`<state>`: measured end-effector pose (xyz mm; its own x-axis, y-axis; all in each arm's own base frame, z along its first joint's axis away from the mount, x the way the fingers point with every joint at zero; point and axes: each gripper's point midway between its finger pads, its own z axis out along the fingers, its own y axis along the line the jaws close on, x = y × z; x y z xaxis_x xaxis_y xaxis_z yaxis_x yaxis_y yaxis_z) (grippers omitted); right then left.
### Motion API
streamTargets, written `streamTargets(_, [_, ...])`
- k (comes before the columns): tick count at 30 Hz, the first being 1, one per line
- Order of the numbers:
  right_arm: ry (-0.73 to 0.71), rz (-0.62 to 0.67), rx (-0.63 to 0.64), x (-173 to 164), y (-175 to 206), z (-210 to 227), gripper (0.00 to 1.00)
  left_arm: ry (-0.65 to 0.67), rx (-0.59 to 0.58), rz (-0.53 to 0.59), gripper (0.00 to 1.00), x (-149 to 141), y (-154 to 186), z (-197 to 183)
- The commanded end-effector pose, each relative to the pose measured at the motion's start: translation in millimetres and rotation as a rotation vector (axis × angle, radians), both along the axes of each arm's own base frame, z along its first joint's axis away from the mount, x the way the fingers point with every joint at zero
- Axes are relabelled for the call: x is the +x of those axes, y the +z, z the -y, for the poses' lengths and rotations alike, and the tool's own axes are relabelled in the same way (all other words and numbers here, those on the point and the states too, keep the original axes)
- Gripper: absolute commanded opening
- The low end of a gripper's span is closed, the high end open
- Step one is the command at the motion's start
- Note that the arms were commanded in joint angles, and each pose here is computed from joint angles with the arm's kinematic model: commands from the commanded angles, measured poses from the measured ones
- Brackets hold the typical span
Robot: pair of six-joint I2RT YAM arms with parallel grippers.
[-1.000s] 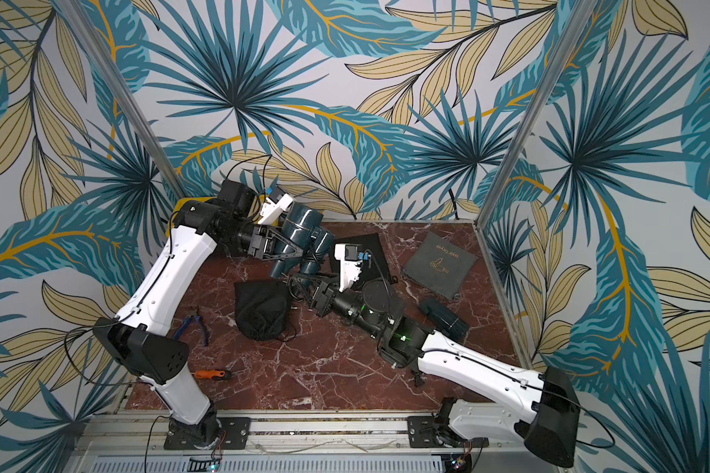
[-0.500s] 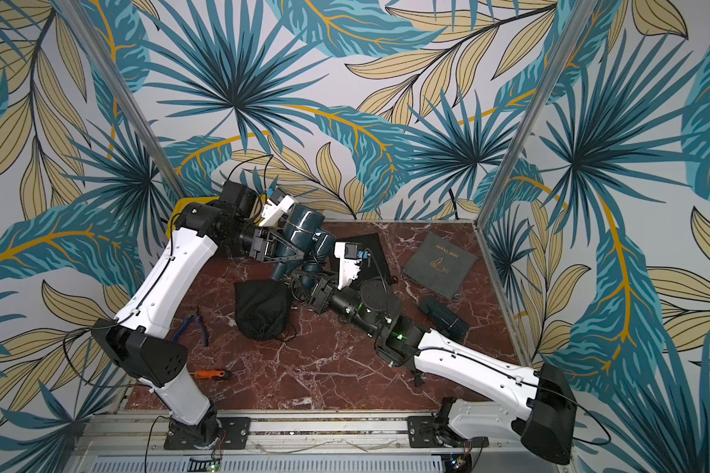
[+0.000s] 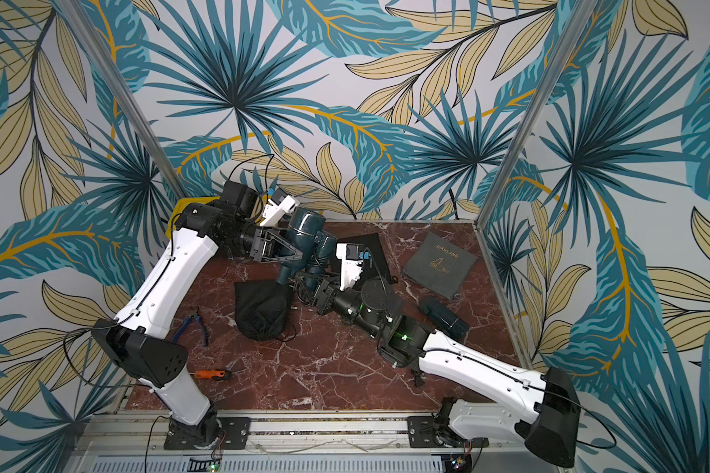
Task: Pack away hair dryers
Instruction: Adjust the hair dryer, then move the drawstring bag to the center of the board.
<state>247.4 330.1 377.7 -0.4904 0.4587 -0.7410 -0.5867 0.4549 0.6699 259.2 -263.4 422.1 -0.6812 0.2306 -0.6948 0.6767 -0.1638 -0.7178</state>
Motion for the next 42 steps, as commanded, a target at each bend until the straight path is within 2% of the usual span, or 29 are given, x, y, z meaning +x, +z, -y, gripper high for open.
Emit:
streamTargets(1, [-0.059,0.033,-0.007,-2,18,21,0.0,0.023,0.002,0.031,0.99,-3,10,-6])
streamTargets(4, [-0.089,0.007,-0.039,-4,14,34,0.0,0.073,0.035,0.071,0.99,7,12,-11])
streamTargets(8, [-0.169,-0.058,-0.099,-5,-2,62,0.0,0.162,0.104,0.179,0.99,21,13,-18])
streamTargets(10, [-0.242,-0.109,-0.146,-5,-13,84,0.0,0.243,0.201,0.246,0.99,35,5,-22])
streamTargets(13, [-0.374,-0.19,-0.24,-8,-34,127,0.0,0.418,0.399,0.326,0.99,75,-21,-32])
streamTargets(15, [-0.47,-0.228,-0.282,-12,-42,158,0.0,0.5,0.532,0.395,0.99,102,-51,-35])
streamTargets(17, [-0.559,-0.259,-0.308,-17,-47,187,0.0,0.525,0.653,0.473,1.0,119,-88,-32])
streamTargets(20, [-0.632,-0.266,-0.297,-27,-44,217,0.0,0.447,0.772,0.534,0.99,124,-148,-10])
streamTargets(23, [-0.663,-0.262,-0.295,-35,-40,234,0.0,0.383,0.843,0.554,1.0,129,-194,19])
streamTargets(29, [-0.696,-0.266,-0.328,-39,-38,246,0.0,0.343,0.966,0.66,1.0,156,-257,77])
streamTargets(32, [-0.705,-0.267,-0.327,-39,-39,247,0.0,0.298,0.971,0.679,0.91,163,-278,97])
streamTargets(36, [-0.701,-0.258,-0.31,-40,-38,248,0.0,0.27,1.03,0.692,0.8,170,-310,102])
streamTargets(42, [-0.691,-0.258,-0.309,-43,-39,250,0.0,0.234,1.122,0.749,0.76,177,-343,90])
